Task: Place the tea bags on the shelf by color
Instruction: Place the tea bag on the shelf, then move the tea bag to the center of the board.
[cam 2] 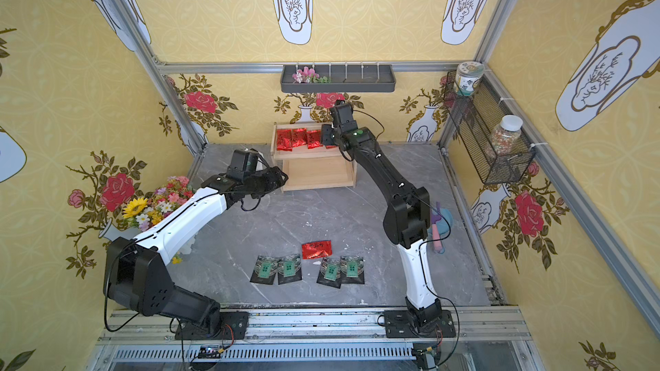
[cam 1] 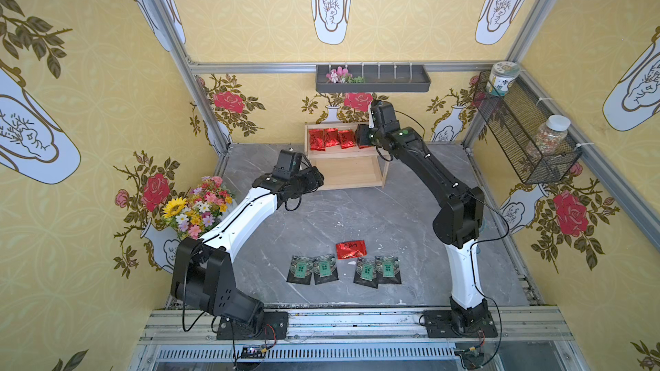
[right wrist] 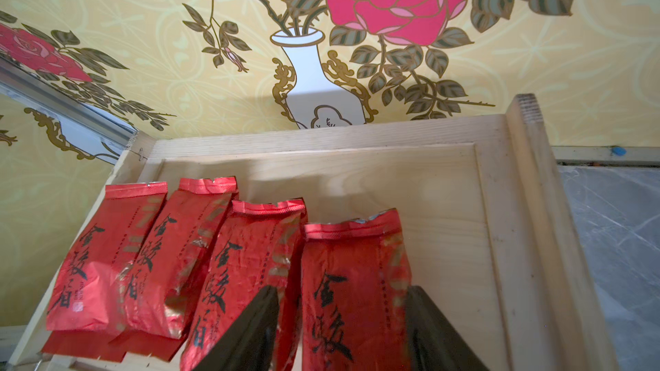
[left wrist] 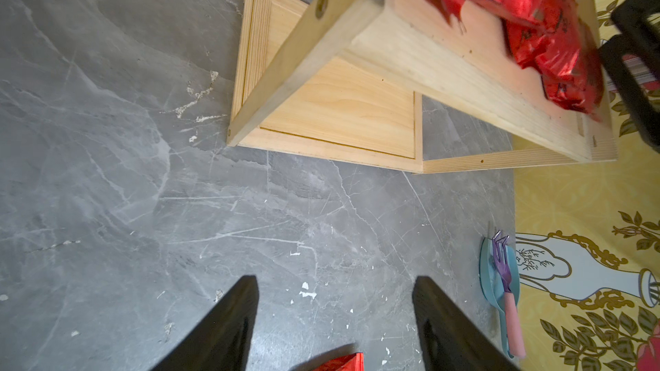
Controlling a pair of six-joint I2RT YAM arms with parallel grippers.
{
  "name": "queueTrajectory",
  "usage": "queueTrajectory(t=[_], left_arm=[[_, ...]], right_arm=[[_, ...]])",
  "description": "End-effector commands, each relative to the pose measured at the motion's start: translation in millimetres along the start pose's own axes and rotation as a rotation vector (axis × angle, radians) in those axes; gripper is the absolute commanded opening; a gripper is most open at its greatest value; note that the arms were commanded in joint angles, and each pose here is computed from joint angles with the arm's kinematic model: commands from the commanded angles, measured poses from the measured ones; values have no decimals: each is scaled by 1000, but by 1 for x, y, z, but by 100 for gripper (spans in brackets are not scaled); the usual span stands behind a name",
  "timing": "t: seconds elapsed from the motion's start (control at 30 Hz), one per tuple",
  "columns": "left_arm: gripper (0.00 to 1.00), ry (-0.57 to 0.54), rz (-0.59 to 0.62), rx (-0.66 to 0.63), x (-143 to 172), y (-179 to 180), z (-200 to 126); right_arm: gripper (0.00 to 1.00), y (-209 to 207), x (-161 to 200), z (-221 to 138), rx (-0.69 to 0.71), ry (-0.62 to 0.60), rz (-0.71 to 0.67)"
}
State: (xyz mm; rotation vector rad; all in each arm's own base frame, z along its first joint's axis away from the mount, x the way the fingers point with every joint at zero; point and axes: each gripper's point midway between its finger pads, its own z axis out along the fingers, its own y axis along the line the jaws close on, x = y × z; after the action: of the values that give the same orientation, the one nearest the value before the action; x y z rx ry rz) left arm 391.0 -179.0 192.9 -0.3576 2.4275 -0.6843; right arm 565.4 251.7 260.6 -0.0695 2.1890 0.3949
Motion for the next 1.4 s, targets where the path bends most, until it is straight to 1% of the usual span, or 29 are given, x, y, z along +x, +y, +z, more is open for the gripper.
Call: queueTrajectory(t=[0.0,0.2,0.33,0.53,0.7,0.8,0.87,0.93,1.0,1.03,1.13,1.2,1.3,1.37], left_arm=[[74,7,-1,-1,0,0,2],[74,6,-4,-4,0,1,2],[74,4,-3,-4,0,1,2],[72,0,0,14,2,-1,-5],[72,-22,-20,30,9,4,-12],[72,-3,-21,68,21,-3,-13],[72,4,-9,73,29,-7,-11],[71,14,2,74,37,-10,-9],[71,11,7,74,42,-7,-6],[71,18,25,85,51,-10,-4],[70,24,29,110,64,-5,2],[69,33,32,130,72,-2,6],[69,57,37,164,85,1,13],[69,76,39,182,92,3,17]], right_arm=[[61,7,-7,2,-39,-25,31],[61,5,-8,3,-47,-24,66],[63,5,-15,-5,-50,-39,74],[69,16,-31,-43,-94,-81,23],[74,28,-7,-76,-137,-81,-52],[77,37,25,-94,-163,-73,-90],[78,42,53,-100,-170,-41,-114],[78,47,88,-103,-176,13,-141],[78,56,124,-105,-227,60,-170],[78,60,142,-105,-248,78,-186],[78,63,191,-103,-262,154,-230],[78,65,221,-103,-262,205,-298],[79,67,264,-106,-236,273,-437],[80,69,285,-110,-230,304,-513]])
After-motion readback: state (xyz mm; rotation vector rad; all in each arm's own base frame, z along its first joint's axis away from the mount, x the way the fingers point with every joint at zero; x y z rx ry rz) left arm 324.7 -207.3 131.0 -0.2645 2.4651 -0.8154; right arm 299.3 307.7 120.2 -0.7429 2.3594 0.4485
